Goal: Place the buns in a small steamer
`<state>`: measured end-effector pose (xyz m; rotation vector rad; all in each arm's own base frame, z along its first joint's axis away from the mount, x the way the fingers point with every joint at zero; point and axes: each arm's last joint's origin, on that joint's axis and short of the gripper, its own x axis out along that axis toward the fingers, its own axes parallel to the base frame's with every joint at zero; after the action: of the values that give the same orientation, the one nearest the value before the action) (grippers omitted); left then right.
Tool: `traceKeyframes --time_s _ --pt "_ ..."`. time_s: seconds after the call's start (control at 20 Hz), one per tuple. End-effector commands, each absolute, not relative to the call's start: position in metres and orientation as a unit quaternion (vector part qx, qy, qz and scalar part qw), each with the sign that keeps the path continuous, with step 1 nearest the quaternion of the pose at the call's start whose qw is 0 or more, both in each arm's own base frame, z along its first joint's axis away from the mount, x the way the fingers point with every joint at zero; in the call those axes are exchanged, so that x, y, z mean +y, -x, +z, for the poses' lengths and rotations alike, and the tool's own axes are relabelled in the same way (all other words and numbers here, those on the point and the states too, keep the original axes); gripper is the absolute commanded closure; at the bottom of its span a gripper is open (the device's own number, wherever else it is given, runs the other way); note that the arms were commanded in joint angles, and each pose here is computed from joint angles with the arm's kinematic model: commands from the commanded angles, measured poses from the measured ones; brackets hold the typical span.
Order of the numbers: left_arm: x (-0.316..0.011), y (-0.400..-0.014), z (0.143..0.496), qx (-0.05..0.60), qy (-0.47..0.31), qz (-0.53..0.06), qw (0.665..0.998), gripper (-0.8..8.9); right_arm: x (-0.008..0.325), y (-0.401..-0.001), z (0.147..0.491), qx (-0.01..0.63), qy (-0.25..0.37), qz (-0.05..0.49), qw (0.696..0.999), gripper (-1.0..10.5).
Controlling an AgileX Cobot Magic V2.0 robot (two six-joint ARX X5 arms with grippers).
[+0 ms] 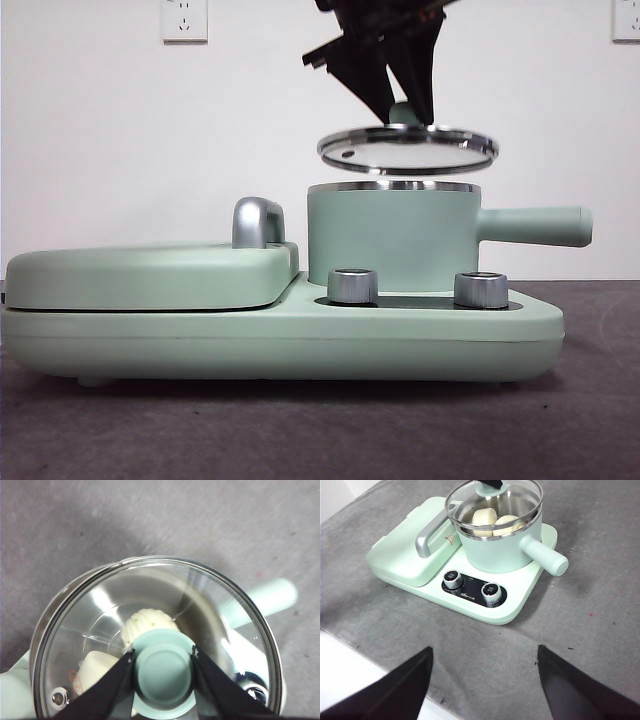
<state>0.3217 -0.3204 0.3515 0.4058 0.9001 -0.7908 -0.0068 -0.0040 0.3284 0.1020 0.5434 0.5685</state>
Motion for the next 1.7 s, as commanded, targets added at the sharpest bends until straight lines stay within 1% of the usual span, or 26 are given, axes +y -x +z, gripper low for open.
traceKeyframes --time_s 0.05,0.45,0.5,0.6,0.65,0.75,0.9,1.05,1.35,1.4,1.45,1.5,1.6,1.65,1.7 --pt "-0.323 -0.329 0.348 0.412 -0.189 -0.368 0.812 7.97 -0.004 0.007 0.331 0.257 -0.046 0.283 0.923 6.2" --pt "-0.313 -0.34 0.348 0.416 -0.175 -0.36 0.816 7.97 -0.004 0.007 0.331 0.256 -0.046 0.283 0.923 6.2" --pt "-0.313 -0.34 0.348 0.414 -0.173 -0.364 0.816 7.97 -0.004 0.007 0.331 0.256 -0.046 0.283 0.923 6.2" --pt "-0.316 -0.341 0.345 0.419 -0.159 -0.389 0.805 7.97 -0.004 0.007 0.331 0.256 -0.046 0.283 0.923 6.2" --pt "-0.317 -0.342 0.343 0.419 -0.159 -0.39 0.804 7.97 -0.004 0.007 0.331 0.256 -0.045 0.282 0.924 6.2" --pt "-0.32 -0.344 0.338 0.419 -0.162 -0.385 0.806 7.97 -0.004 0.007 0.331 0.256 -0.045 0.281 0.924 6.2" --pt "-0.319 -0.346 0.333 0.426 -0.185 -0.355 0.812 7.98 -0.004 0.007 0.331 0.256 -0.046 0.282 0.923 6.2" --pt "-0.319 -0.346 0.333 0.425 -0.184 -0.356 0.812 7.98 -0.004 0.007 0.331 0.256 -0.045 0.281 0.924 6.2" --pt "-0.325 -0.338 0.33 0.442 -0.186 -0.367 0.797 7.93 -0.004 0.007 0.331 0.256 -0.046 0.281 0.924 6.2" --pt "-0.326 -0.336 0.329 0.443 -0.188 -0.369 0.795 7.78 -0.004 0.007 0.331 0.256 -0.045 0.281 0.924 6.2" --pt "-0.327 -0.336 0.329 0.443 -0.187 -0.369 0.795 7.31 -0.004 0.007 0.331 0.256 -0.046 0.281 0.924 6.2" --pt "-0.327 -0.336 0.33 0.442 -0.184 -0.368 0.797 6.24 -0.004 0.007 0.331 0.256 -0.045 0.282 0.924 6.2" --pt "-0.328 -0.337 0.331 0.436 -0.175 -0.366 0.803 3.35 -0.004 0.007 0.331 0.256 -0.045 0.282 0.924 6.2" --pt "-0.327 -0.336 0.334 0.434 -0.171 -0.366 0.805 2.57 -0.004 0.007 0.331 0.256 -0.045 0.282 0.924 6.2" --pt "-0.323 -0.336 0.341 0.432 -0.164 -0.362 0.809 2.19 -0.004 0.007 0.331 0.256 -0.045 0.282 0.924 6.2"
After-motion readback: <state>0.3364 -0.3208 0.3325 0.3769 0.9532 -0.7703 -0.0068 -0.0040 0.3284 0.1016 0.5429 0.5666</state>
